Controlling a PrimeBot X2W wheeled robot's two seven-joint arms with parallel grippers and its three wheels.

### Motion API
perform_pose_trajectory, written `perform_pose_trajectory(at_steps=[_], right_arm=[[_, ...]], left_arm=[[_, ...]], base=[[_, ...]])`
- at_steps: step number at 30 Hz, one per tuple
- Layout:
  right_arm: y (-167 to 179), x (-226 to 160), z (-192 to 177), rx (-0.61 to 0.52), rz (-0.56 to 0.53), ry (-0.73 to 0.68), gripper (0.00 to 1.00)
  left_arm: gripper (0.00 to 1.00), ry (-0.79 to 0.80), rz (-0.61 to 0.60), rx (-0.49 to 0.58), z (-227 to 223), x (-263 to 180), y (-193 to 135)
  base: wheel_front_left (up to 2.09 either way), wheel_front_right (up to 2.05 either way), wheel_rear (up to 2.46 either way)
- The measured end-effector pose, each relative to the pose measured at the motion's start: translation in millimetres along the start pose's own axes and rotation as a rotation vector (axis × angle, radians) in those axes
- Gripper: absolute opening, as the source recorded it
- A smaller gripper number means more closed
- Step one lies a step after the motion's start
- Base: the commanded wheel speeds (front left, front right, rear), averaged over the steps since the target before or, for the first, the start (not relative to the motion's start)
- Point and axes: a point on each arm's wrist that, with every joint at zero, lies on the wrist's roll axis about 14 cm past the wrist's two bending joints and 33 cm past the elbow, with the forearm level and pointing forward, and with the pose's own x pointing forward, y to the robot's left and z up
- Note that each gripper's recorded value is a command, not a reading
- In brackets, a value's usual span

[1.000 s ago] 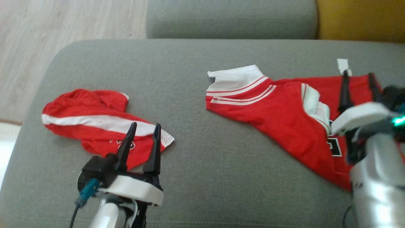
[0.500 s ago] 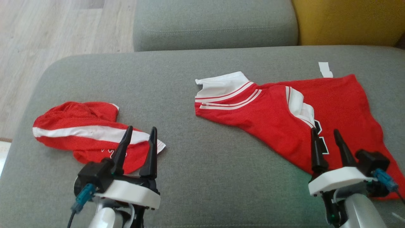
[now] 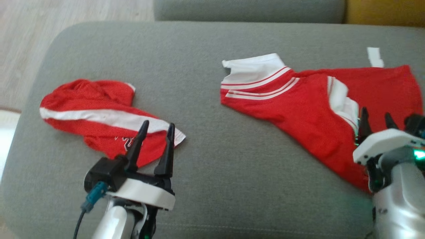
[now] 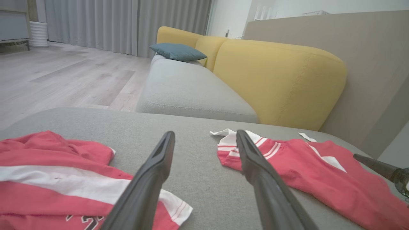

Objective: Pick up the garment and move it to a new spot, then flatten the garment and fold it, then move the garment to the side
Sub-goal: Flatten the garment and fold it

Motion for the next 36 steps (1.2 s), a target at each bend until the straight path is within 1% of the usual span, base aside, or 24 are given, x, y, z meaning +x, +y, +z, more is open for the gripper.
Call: perform_pose_trajectory(at_steps=[6, 13, 14, 15, 16, 22, 24, 26, 28, 30, 33, 35, 36], right_arm=[[11.0, 27.9, -28.3, -0.023, 0.007, 0.164, 1.0], [5.4, 45.0, -42.0, -0.083, -0.004, 0.239, 1.0], [6.5, 46.7, -42.5, -0.083, -0.002, 0.24, 0.46], [8.0, 48.0, -42.7, -0.081, 0.001, 0.241, 0.07], [9.8, 49.5, -41.5, -0.083, 0.005, 0.234, 0.0], [20.5, 51.2, -19.9, -0.11, 0.038, 0.13, 0.0], [22.2, 49.9, -16.1, -0.104, 0.043, 0.112, 0.0], [30.9, 46.8, -6.9, -0.097, 0.067, 0.067, 0.0], [57.8, 40.3, 15.3, -0.09, 0.141, -0.029, 0.0], [82.3, 33.0, 37.8, -0.153, 0.218, -0.124, 0.0], [121.8, 14.8, 66.6, -0.161, 0.34, -0.24, 0.0], [148.9, -3.5, 70.8, -0.177, 0.431, -0.279, 0.0], [161.3, -13.5, 66.4, -0.185, 0.475, -0.282, 0.0]], left_arm=[[1.0, 0.019, 0.042, 0.007, -5.7, 1.3, 16.5], [1.0, 0.043, 0.077, 0.011, -12.8, -0.5, 28.1], [1.0, 0.042, 0.078, 0.011, -12.7, 0.2, 28.6], [1.0, 0.041, 0.078, 0.013, -12.3, 1.2, 28.9], [1.0, 0.037, 0.076, 0.014, -11.3, 2.8, 29.0], [1.0, 0.031, 0.061, 0.013, -9.6, 5.5, 24.6], [1.0, 0.029, 0.057, 0.013, -8.8, 5.7, 23.2], [1.0, 0.022, 0.047, 0.012, -6.5, 6.0, 20.0], [1.0, 0.004, 0.03, 0.012, -0.8, 6.5, 14.0], [1.0, -0.006, 0.025, 0.013, 2.8, 5.3, 10.9], [1.0, -0.025, 0.014, 0.016, 9.3, 3.3, 5.9], [1.0, -0.036, 0.008, 0.016, 13.1, 0.2, 2.8], [1.0, -0.036, 0.01, 0.016, 13.2, -2.7, 2.2]], base=[[0.0, 0.0, 0.0], [0.0, 0.0, 0.0], [0.0, 0.0, 0.0], [0.0, 0.0, 0.0], [0.0, 0.0, 0.0], [0.0, 0.0, 0.0], [0.0, 0.0, 0.0], [0.0, 0.0, 0.0], [0.0, 0.0, 0.0], [0.0, 0.0, 0.0], [0.0, 0.0, 0.0], [0.0, 0.0, 0.0], [0.0, 0.0, 0.0]])
